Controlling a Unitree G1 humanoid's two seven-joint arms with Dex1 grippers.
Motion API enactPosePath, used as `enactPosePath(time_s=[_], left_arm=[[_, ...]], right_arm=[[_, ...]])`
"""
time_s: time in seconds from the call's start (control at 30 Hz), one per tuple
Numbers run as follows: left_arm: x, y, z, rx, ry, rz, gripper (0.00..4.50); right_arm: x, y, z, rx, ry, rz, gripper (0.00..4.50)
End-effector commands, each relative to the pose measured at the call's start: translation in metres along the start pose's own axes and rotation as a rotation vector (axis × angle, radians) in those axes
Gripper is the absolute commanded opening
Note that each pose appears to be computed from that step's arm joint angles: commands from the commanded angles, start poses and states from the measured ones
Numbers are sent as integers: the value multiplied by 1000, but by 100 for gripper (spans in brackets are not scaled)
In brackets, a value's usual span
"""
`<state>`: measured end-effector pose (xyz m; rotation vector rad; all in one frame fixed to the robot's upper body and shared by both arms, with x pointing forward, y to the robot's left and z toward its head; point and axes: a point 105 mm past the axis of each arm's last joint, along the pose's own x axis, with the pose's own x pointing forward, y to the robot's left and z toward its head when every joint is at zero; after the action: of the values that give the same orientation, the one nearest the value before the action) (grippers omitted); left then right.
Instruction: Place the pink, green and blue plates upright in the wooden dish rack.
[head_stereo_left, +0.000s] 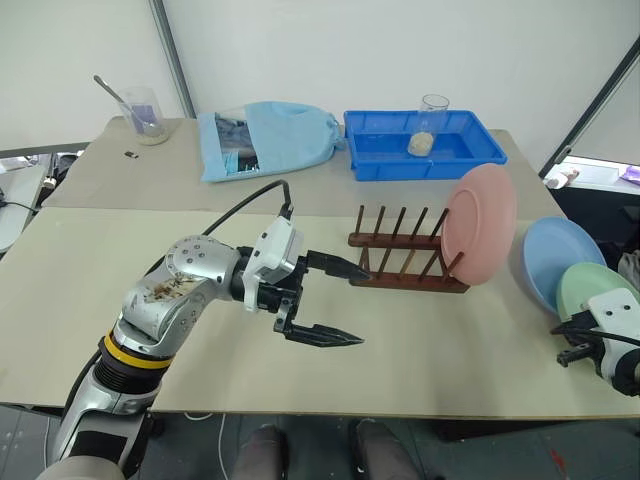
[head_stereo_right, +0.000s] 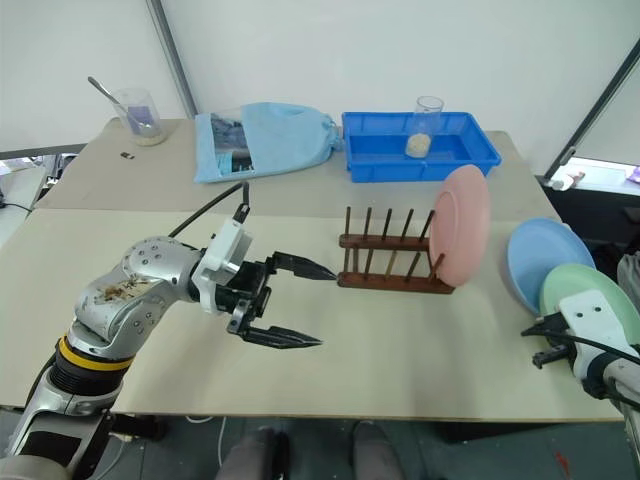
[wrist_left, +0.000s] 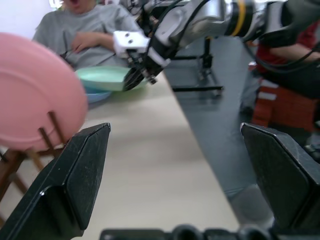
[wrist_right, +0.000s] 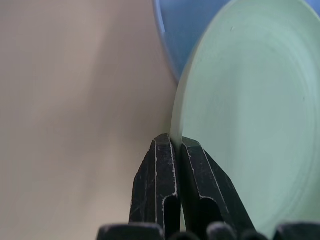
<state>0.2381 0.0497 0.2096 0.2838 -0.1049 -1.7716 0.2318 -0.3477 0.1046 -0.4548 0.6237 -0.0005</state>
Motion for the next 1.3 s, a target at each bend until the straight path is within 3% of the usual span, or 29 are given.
enactPosePath(time_s=[0.03,0.17,0.23,0.4,0.53,0.63,0.73,0.83,1.0,1.3], left_arm=[[-4,0,9,51,-4,-21,450],[-7,3,9,49,-6,-9,450],[-10,6,9,41,-5,12,450],[-20,12,11,10,-28,77,450],[-29,17,8,42,6,142,450],[-36,16,4,45,37,185,450],[-40,12,3,48,53,212,450],[-42,9,4,50,60,234,450],[-45,6,6,50,61,243,450],[-42,7,7,58,72,240,450]], right_arm=[[-15,-5,13,5,-43,-49,2],[-45,-17,32,-63,-97,-150,2],[-68,-26,55,-149,-160,-224,2],[-110,-33,159,-294,-609,-276,2],[-122,-2,243,-277,-1009,-27,2],[-128,31,277,-178,-1162,233,2],[-126,62,285,14,-1188,543,2],[-119,85,273,234,-1113,821,2],[-107,85,257,427,-1019,891,2],[-100,90,233,483,-911,891,2]])
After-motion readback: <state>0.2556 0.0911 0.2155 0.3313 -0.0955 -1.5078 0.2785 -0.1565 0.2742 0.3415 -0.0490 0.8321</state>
